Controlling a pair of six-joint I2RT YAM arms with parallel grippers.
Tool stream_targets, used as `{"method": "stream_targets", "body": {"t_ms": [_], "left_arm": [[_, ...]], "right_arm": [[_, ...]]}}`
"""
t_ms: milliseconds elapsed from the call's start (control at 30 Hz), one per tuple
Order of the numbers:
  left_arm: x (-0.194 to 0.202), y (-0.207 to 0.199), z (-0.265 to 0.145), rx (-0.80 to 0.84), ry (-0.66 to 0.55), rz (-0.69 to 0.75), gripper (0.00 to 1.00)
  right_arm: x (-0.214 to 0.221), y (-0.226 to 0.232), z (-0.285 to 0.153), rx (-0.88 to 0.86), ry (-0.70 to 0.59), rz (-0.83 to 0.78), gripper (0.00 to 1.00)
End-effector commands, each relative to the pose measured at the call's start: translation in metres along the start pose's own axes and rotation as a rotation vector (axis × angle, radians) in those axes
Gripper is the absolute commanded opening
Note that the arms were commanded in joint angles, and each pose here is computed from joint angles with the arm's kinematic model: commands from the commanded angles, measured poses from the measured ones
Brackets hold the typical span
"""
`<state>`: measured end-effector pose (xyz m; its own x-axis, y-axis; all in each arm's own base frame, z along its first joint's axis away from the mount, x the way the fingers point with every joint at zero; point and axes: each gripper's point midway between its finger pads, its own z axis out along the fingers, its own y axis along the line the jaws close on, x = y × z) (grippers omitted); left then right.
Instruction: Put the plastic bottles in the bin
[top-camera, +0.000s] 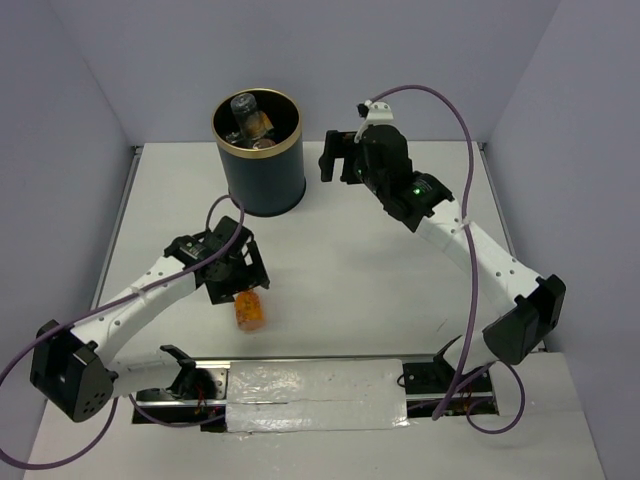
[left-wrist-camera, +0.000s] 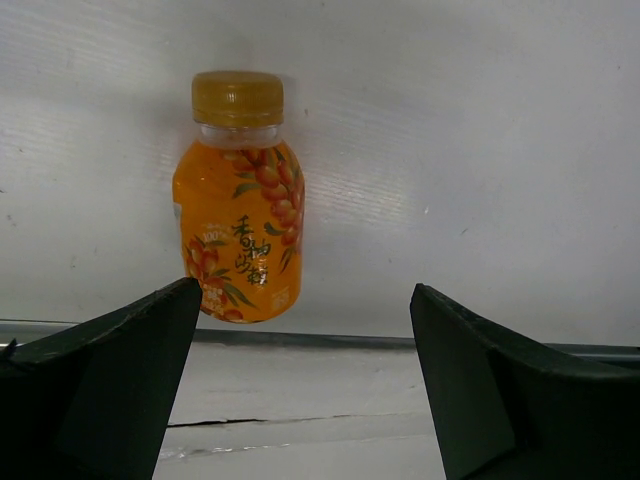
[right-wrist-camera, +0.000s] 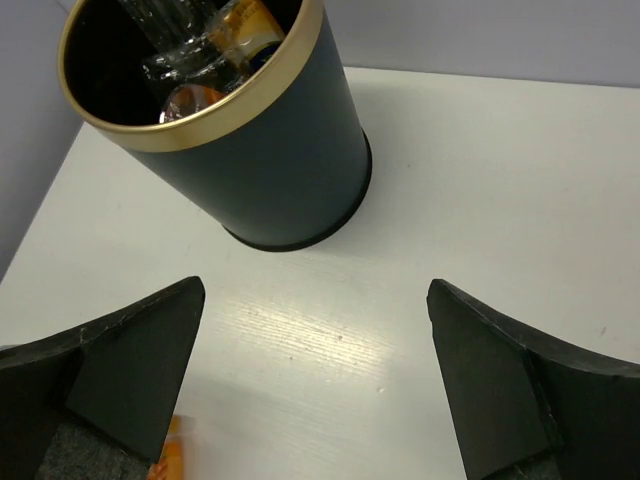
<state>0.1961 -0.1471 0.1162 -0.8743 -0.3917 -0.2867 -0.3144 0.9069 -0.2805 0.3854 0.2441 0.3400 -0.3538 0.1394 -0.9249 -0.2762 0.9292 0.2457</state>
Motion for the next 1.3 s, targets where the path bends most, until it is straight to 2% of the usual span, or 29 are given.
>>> {"method": "stream_targets", "body": {"t_ms": [0, 167, 400, 800, 933, 1133, 1267], "left_arm": [[0.003, -0.002, 0.005, -0.02, -0.014, -0.068, 0.99], [0.008, 0.009, 0.013, -0.059, -0.02, -0.096, 0.99], [0.013, 0.025, 0.034, -0.146, -0.011, -0.062, 0.99], [0.025, 0.038, 0.067, -0.199, 0.02, -0.038, 0.98], [0.027, 0.039, 0.07, -0.197, 0.027, -0.03, 0.9], [0.027, 0.033, 0.064, -0.161, 0.025, -0.038, 0.69], [0.01, 0.023, 0.039, -0.124, -0.04, -0.04, 0.61]], "right_arm": [[-0.026, 0.004, -0.021, -0.026, -0.082, 0.043, 1.0], [-0.019, 0.001, -0.026, -0.028, -0.076, 0.049, 1.0], [-0.002, 0.002, -0.024, -0.04, -0.032, 0.06, 1.0], [0.013, 0.001, -0.02, -0.042, 0.004, 0.07, 1.0], [0.012, 0.0, -0.021, -0.036, 0.003, 0.072, 1.0], [0.009, 0.0, -0.023, -0.033, -0.004, 0.075, 1.0], [0.006, -0.001, -0.025, -0.03, -0.012, 0.076, 1.0]]}}
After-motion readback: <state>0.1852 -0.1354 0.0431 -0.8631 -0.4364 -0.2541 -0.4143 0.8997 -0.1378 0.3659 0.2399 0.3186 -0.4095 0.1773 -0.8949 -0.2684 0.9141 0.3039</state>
